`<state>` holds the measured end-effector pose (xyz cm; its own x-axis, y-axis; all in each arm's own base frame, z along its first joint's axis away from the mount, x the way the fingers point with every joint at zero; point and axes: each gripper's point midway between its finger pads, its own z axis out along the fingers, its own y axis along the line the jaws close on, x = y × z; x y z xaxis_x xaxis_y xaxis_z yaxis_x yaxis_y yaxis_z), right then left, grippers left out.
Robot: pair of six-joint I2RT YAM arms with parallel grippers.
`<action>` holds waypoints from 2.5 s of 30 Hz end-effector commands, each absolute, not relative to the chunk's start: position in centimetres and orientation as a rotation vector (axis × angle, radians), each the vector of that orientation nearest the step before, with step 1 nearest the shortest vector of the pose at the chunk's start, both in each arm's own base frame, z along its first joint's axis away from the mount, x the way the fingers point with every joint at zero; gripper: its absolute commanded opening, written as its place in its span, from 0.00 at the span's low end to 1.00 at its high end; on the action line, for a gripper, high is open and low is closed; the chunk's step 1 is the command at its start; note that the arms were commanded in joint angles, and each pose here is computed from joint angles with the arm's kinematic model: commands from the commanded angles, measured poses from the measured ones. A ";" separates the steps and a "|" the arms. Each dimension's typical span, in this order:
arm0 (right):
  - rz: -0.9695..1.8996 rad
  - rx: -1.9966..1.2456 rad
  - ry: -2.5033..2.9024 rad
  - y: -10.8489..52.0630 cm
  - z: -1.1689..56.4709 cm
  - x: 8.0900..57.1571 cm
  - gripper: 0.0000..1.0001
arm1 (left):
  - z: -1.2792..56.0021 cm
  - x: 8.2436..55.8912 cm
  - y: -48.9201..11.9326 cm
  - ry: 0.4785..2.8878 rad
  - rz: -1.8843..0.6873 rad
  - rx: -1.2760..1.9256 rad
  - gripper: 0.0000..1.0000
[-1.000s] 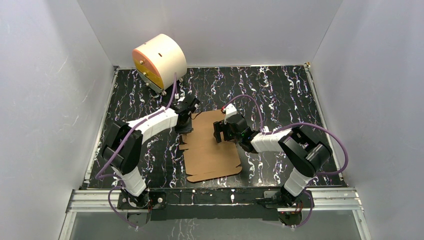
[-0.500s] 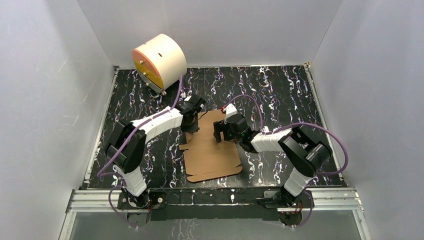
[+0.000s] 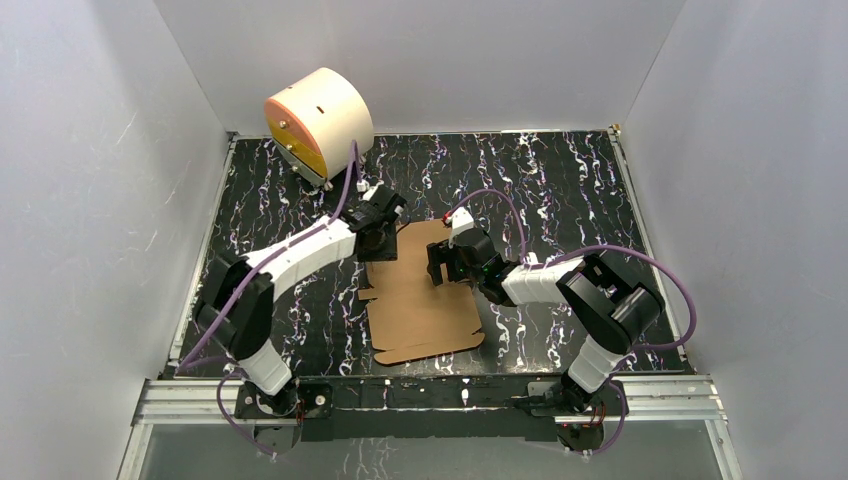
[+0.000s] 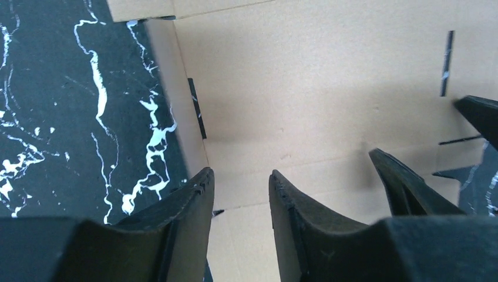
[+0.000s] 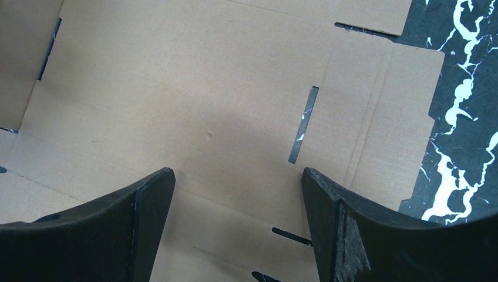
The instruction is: Fold the paper box
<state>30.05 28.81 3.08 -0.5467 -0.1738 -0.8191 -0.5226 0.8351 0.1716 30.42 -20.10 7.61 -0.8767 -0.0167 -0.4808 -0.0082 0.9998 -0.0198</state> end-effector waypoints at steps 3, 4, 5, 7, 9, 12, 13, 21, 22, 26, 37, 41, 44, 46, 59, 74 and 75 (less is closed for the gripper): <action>0.561 -0.531 2.198 28.9 1.8 28.2 0.88 | 10.7 28.1 -18.1 2.574 -0.064 -0.102 0.43; 0.563 -0.530 2.196 28.9 1.9 28.2 0.88 | 11.0 27.7 -17.9 2.566 -0.079 -0.115 0.45; 0.562 -0.530 2.196 28.9 1.9 28.1 0.88 | 10.9 27.2 -17.5 2.566 -0.082 -0.125 0.46; 0.563 -0.526 2.195 28.8 2.0 28.1 0.88 | 10.4 26.2 -16.8 2.573 -0.088 -0.157 0.49; 0.568 -0.525 2.191 28.9 2.2 28.1 0.88 | 9.9 25.2 -16.3 2.576 -0.106 -0.195 0.51; 0.565 -0.520 2.198 28.8 2.1 28.0 0.88 | 9.3 24.2 -16.1 2.548 -0.188 -0.262 0.55; 0.561 -0.519 2.201 28.7 2.0 28.0 0.88 | 9.3 24.0 -16.1 2.531 -0.223 -0.287 0.56; 0.571 -0.530 2.200 28.9 1.9 27.9 0.88 | 7.5 23.8 -16.5 2.424 -0.481 -0.474 0.59; 0.572 -0.531 2.201 28.9 1.9 27.9 0.88 | 7.1 23.9 -16.5 2.408 -0.513 -0.494 0.59; 0.569 -0.539 2.200 28.8 1.9 27.9 0.88 | 5.9 24.2 -16.0 2.378 -0.569 -0.570 0.59; 0.571 -0.578 2.189 29.1 1.8 27.9 0.88 | 4.1 24.6 -16.0 2.414 -0.618 -0.616 0.58; 0.567 -0.577 2.185 29.1 2.0 28.0 0.88 | 3.4 24.4 -15.8 2.437 -0.589 -0.642 0.57; 0.561 -0.572 2.182 29.0 2.1 28.1 0.88 | 2.8 23.9 -14.9 2.461 -0.527 -0.658 0.57; 0.561 -0.573 2.181 29.0 2.1 28.1 0.88 | 2.7 23.7 -14.8 2.471 -0.516 -0.650 0.57; 0.568 -0.583 2.181 29.2 2.0 28.1 0.88 | 5.2 25.0 -17.5 2.432 -0.685 -0.524 0.46; 0.542 -0.583 2.193 29.0 1.6 28.3 0.88 | 8.9 26.1 -19.4 2.369 -0.757 -0.394 0.30; 0.540 -0.582 2.194 29.0 1.6 28.3 0.88 | 8.8 26.1 -19.5 2.375 -0.753 -0.388 0.30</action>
<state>29.64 28.94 3.05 -0.5344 -0.1955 -0.8223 -0.5548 0.8151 0.1667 25.41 -18.39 7.37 -0.7691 -0.4631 -0.4405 -0.1443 0.7973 -0.5861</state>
